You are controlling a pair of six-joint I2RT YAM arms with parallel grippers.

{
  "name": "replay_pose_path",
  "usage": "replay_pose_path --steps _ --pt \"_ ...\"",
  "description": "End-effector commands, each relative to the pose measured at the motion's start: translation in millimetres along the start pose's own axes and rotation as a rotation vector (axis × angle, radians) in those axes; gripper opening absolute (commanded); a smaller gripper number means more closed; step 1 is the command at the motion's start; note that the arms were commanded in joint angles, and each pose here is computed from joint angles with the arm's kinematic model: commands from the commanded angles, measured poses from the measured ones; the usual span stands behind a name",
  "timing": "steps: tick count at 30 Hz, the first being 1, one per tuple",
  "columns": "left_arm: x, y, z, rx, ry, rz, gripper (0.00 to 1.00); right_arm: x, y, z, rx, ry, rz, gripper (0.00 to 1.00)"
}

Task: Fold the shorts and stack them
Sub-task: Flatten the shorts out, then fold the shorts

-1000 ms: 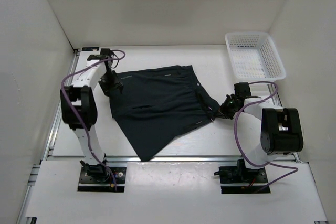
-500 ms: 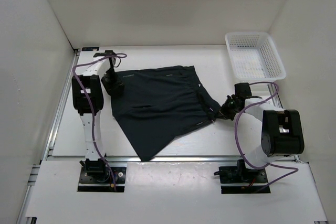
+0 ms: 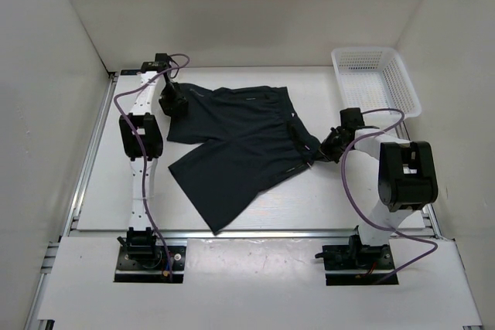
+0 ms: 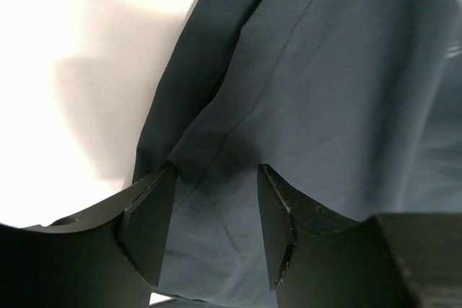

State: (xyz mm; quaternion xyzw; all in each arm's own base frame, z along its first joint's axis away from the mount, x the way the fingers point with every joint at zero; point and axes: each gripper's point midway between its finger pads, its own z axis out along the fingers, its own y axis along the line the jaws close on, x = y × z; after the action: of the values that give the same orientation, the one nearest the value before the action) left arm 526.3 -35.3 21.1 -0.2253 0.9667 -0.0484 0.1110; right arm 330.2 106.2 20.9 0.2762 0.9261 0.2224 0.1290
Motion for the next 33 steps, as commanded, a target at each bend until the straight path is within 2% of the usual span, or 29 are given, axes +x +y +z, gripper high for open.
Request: replay_pose_path --steps 1,4,7,9,10,11,12,13,15,16,17,18,19,20,21,23,24,26,27,30,33 --pt "-20.6 -25.0 2.8 0.141 -0.052 0.024 0.6 -4.8 4.6 2.3 0.012 0.001 0.047 0.0" --pt "-28.5 -25.6 -7.2 0.163 -0.076 0.029 0.62 0.1 7.2 -1.0 0.016 0.011 0.071 0.0" --pt "-36.5 -28.8 -50.4 0.181 -0.143 0.058 0.7 13.5 -0.5 -6.6 0.032 0.015 0.08 0.0" --pt "-41.7 -24.1 -83.3 0.161 -0.204 0.072 0.82 15.3 -2.2 -11.2 0.032 0.001 0.077 0.0" --pt "-47.6 -24.5 -127.4 0.172 -0.284 0.084 0.88 19.5 -8.6 -10.0 0.052 0.009 0.083 0.0" --pt "-46.5 -20.5 -144.6 0.161 -0.311 0.1 1.0 18.3 -6.4 -12.7 0.044 0.001 0.079 0.0" --pt "-53.4 -9.0 -166.5 0.132 -0.367 0.083 1.0 21.5 -10.1 -11.6 0.051 0.009 0.073 0.0" --pt "-53.0 -1.5 -210.9 0.136 -0.439 0.071 1.0 20.6 -8.8 -13.6 0.045 0.003 0.061 0.0" --pt "-45.3 24.9 -236.8 0.119 -0.453 0.032 1.0 25.0 -13.1 -13.0 0.058 0.015 0.066 0.0" --pt "-34.3 30.8 -272.1 0.148 -0.499 0.027 1.0 24.0 -11.6 -15.3 0.05 0.008 0.053 0.0" --pt "-22.6 35.3 -278.6 0.163 -0.485 0.015 1.0 25.5 -14.7 -16.1 0.058 0.003 0.053 0.0" --pt "4.4 37.7 -255.9 0.179 -0.385 0.022 1.0 25.5 -14.7 -16.2 0.058 0.003 0.053 0.0" --pt "23.9 33.8 -252.1 0.199 -0.349 0.039 1.0 25.5 -14.7 -16.2 0.058 0.003 0.053 0.0" --pt "49.8 25.6 -266.4 0.244 -0.352 0.064 0.98 24.6 -13.5 -18.1 0.052 -0.003 0.04 0.0" --pt "88.9 25.9 -226.7 0.263 -0.216 0.069 0.96 24.6 -13.5 -18.1 0.052 -0.003 0.04 0.0" --pt "135.0 28.6 -214.3 0.288 -0.142 0.054 0.92 25.7 -12.7 -18.4 0.045 0.003 0.031 0.0" --pt "179.3 39.1 -181.0 0.251 -0.016 0.033 0.9 26.1 -9.6 -20.6 0.032 0.004 0.028 0.0" --pt "210.3 49.1 -172.8 0.239 0.004 0.001 0.84 26.1 -10.0 -20.6 0.031 0.004 0.019 0.0" --pt "237.1 60.8 -155.3 0.208 0.065 -0.036 0.83 26.3 -7.1 -22.8 0.019 0.004 0.016 0.0" --pt "256.0 79.9 -149.8 0.142 0.047 -0.1 0.83 27.4 -6.3 -23.1 0.012 0.01 0.007 0.0" --pt "250.4 87.4 -136.7 0.109 0.013 -0.136 0.83 27.5 -3.2 -25.7 -0.002 0.009 0.004 0.0"
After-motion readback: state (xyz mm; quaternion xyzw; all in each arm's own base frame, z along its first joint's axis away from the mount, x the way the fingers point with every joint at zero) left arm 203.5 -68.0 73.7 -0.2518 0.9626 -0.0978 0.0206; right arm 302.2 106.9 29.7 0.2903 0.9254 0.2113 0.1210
